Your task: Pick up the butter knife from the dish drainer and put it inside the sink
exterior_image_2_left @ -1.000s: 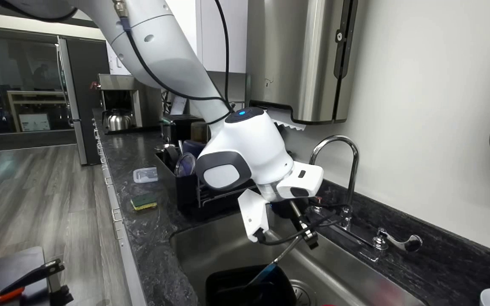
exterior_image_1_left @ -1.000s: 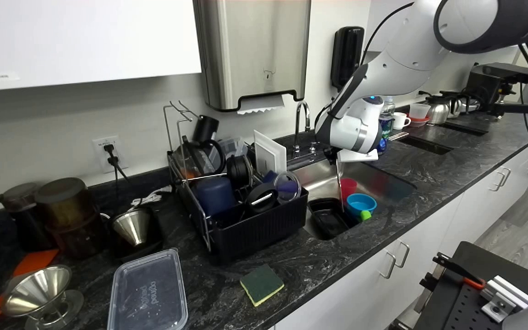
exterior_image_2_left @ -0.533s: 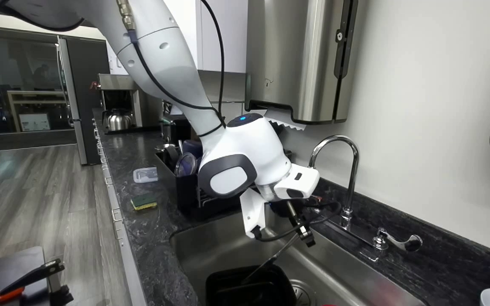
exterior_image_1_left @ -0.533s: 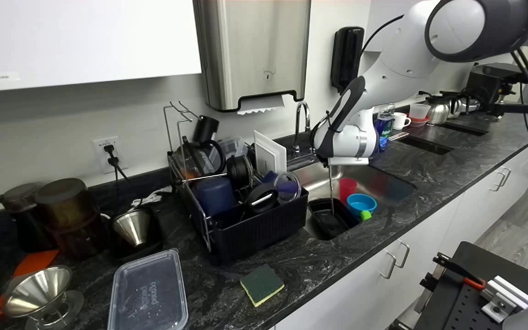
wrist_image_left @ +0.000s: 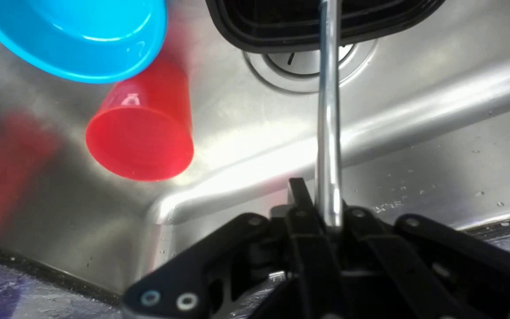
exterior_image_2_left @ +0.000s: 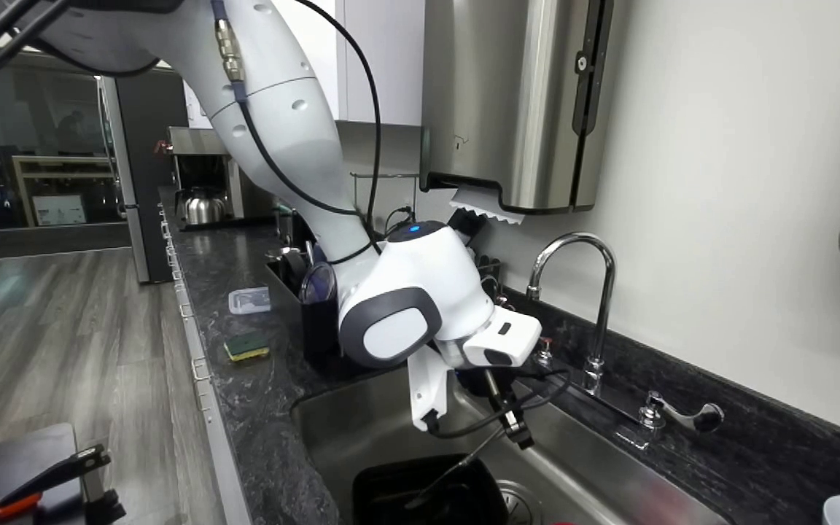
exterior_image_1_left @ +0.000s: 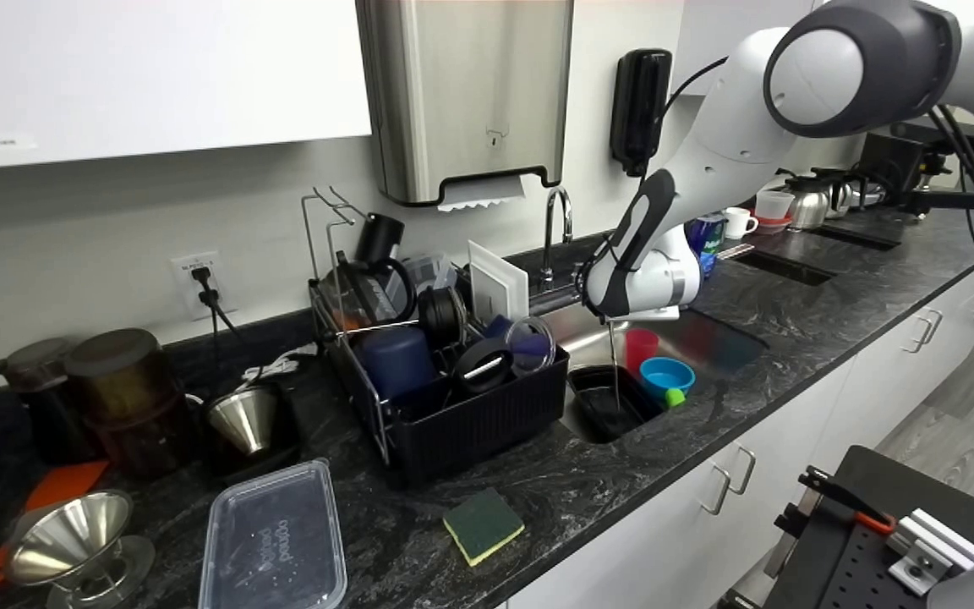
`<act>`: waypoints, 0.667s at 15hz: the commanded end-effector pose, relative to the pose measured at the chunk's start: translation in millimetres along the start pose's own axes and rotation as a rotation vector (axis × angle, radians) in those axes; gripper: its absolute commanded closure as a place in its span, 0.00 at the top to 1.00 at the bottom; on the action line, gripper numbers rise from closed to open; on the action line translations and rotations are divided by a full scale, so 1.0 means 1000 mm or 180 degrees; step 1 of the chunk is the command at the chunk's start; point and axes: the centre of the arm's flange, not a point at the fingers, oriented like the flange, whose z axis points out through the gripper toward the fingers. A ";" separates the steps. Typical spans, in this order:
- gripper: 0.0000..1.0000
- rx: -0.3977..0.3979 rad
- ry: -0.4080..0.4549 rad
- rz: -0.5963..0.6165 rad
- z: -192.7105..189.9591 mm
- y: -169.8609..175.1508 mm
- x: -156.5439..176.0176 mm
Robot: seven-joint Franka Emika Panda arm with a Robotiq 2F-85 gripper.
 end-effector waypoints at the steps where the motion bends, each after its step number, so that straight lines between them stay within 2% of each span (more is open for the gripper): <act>1: 0.02 -0.0087 0.0036 -0.0006 0.005 0.002 -0.002; 10: 0.02 -0.0215 -0.0078 0.0008 0.025 0.016 -0.013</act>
